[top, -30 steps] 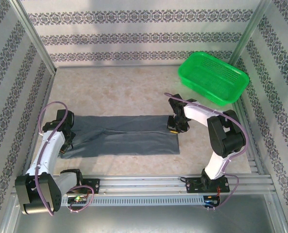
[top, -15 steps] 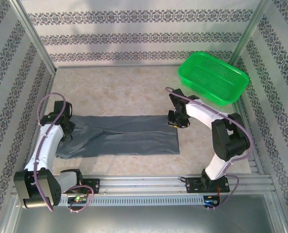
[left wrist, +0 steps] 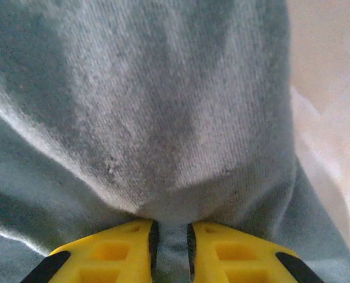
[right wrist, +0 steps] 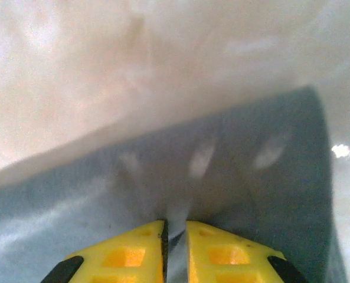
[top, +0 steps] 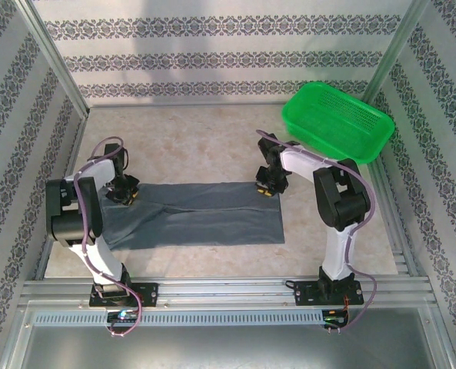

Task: Fold and stack the t-shirts

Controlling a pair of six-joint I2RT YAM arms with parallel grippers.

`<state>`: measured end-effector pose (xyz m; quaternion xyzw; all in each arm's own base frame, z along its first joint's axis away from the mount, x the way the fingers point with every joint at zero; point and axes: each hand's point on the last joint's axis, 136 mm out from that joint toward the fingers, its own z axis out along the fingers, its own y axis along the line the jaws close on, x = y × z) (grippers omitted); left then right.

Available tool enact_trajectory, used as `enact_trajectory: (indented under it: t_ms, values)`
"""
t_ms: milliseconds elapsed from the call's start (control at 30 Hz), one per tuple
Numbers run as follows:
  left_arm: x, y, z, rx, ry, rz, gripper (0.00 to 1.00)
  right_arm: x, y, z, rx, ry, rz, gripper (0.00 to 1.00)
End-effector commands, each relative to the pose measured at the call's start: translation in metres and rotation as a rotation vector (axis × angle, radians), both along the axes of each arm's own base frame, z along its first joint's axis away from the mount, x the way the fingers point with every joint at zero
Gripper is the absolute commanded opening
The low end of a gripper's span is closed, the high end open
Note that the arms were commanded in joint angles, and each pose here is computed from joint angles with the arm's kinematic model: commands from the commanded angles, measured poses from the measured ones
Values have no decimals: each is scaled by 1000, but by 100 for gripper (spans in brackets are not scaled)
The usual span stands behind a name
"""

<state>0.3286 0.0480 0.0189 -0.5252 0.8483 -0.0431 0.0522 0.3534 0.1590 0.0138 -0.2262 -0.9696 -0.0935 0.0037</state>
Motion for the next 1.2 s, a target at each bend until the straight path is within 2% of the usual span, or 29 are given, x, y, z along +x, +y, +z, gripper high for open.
enact_trajectory:
  t_ms: [0, 167, 300, 400, 500, 600, 733, 833, 1167]
  values:
    - [3, 8, -9, -24, 19, 20, 24, -7, -28, -18, -96, 111, -72, 19]
    - [29, 11, -17, -71, -34, 39, 24, 16, -34, -21, -62, 136, -105, 20]
    - [76, 7, -15, -135, -157, 40, 25, 50, -31, -19, -19, 116, -104, 21]
    - [108, 10, -7, -137, -243, 18, 28, 79, -30, -17, 5, 82, -93, 21]
    - [128, 11, 14, -123, -319, -53, 31, 109, -21, 1, 41, -13, -20, 26]
    - [128, 9, 40, -88, -379, -170, 35, 126, -7, 40, 61, -180, 91, 33]
    - [125, -6, 55, -96, -464, -372, 44, 123, 15, 84, 121, -343, 184, 40]
    - [123, -18, 45, -139, -452, -478, 45, 108, 29, 97, 165, -378, 210, 41]
    - [114, -21, 24, -123, -365, -626, 45, 70, 51, 111, 236, -358, 222, 42]
